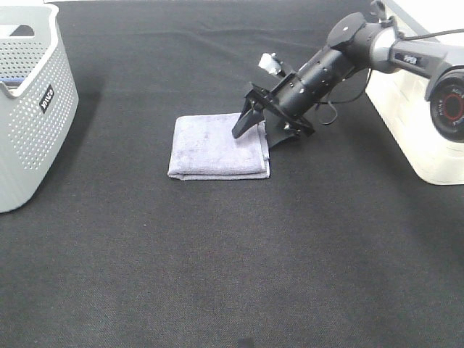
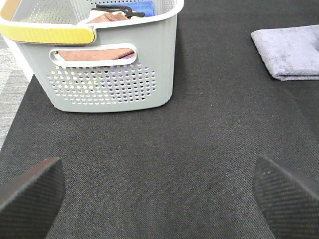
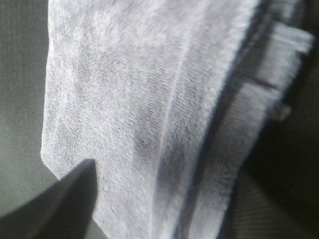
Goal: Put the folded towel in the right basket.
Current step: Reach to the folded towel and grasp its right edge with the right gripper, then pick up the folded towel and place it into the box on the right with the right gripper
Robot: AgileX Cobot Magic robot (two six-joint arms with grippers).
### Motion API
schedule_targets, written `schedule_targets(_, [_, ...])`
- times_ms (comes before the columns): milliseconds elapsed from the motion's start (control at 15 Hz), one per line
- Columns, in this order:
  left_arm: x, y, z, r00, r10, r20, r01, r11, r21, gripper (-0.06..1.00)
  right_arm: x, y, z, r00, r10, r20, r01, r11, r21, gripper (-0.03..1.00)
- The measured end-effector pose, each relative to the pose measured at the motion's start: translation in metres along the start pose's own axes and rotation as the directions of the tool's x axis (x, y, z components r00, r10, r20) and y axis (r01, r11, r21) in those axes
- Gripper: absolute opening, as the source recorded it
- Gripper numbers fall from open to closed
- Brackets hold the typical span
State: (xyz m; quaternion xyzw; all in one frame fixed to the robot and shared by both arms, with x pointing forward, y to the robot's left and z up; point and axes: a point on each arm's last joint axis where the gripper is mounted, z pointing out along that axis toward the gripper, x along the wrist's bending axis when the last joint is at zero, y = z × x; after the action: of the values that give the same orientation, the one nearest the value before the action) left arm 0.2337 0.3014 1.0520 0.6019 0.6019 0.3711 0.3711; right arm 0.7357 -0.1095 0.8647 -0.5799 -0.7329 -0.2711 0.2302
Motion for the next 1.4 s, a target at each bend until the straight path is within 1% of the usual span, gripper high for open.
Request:
schedule_targets(267, [0.0, 0.0, 0.0, 1.0, 0.0, 0.0, 0.0, 1.0, 0.0, 0.97, 0.001, -0.001, 0.007, 1.0, -0.009, 0.006, 0.009, 1.0, -0.001, 0.19])
schedule_targets(333, [0.0, 0.0, 0.0, 1.0, 0.0, 0.0, 0.0, 1.0, 0.0, 0.97, 0.001, -0.001, 0.007, 1.0, -0.009, 0.006, 0.009, 1.0, -0.001, 0.19])
schedule_targets(400, [0.0, 0.0, 0.0, 1.0, 0.0, 0.0, 0.0, 1.0, 0.0, 0.97, 0.001, 0.0, 0.007, 1.0, -0.012, 0.007, 0.012, 1.0, -0.005, 0.08])
schedule_targets(600, [0.0, 0.0, 0.0, 1.0, 0.0, 0.0, 0.0, 1.0, 0.0, 0.97, 0.002, 0.0, 0.005, 0.999, -0.034, 0.009, 0.034, 0.999, -0.01, 0.07])
schedule_targets(667, [0.0, 0.0, 0.0, 1.0, 0.0, 0.0, 0.0, 1.0, 0.0, 0.97, 0.008, 0.002, -0.002, 0.998, -0.067, 0.013, 0.067, 0.998, -0.022, 0.07])
schedule_targets(733, [0.0, 0.0, 0.0, 1.0, 0.0, 0.0, 0.0, 1.0, 0.0, 0.97, 0.017, 0.005, -0.013, 0.994, -0.109, 0.021, 0.11, 0.993, -0.042, 0.07])
schedule_targets(933, [0.0, 0.0, 0.0, 1.0, 0.0, 0.0, 0.0, 1.0, 0.0, 0.97, 0.06, 0.01, -0.067, 0.97, -0.232, 0.074, 0.24, 0.962, -0.128, 0.07])
schedule_targets(1067, [0.0, 0.0, 0.0, 1.0, 0.0, 0.0, 0.0, 1.0, 0.0, 0.97, 0.09, 0.008, -0.108, 0.942, -0.306, 0.137, 0.327, 0.928, -0.179, 0.07])
schedule_targets(1133, [0.0, 0.0, 0.0, 1.0, 0.0, 0.0, 0.0, 1.0, 0.0, 0.97, 0.106, 0.005, -0.134, 0.916, -0.345, 0.203, 0.384, 0.901, -0.202, 0.07])
schedule_targets(1267, [0.0, 0.0, 0.0, 1.0, 0.0, 0.0, 0.0, 1.0, 0.0, 0.97, 0.132, -0.005, -0.177, 0.868, -0.381, 0.318, 0.462, 0.856, -0.234, 0.07])
schedule_targets(1400, [0.0, 0.0, 0.0, 1.0, 0.0, 0.0, 0.0, 1.0, 0.0, 0.97, 0.15, -0.016, -0.216, 0.811, -0.369, 0.454, 0.514, 0.82, -0.251, 0.07])
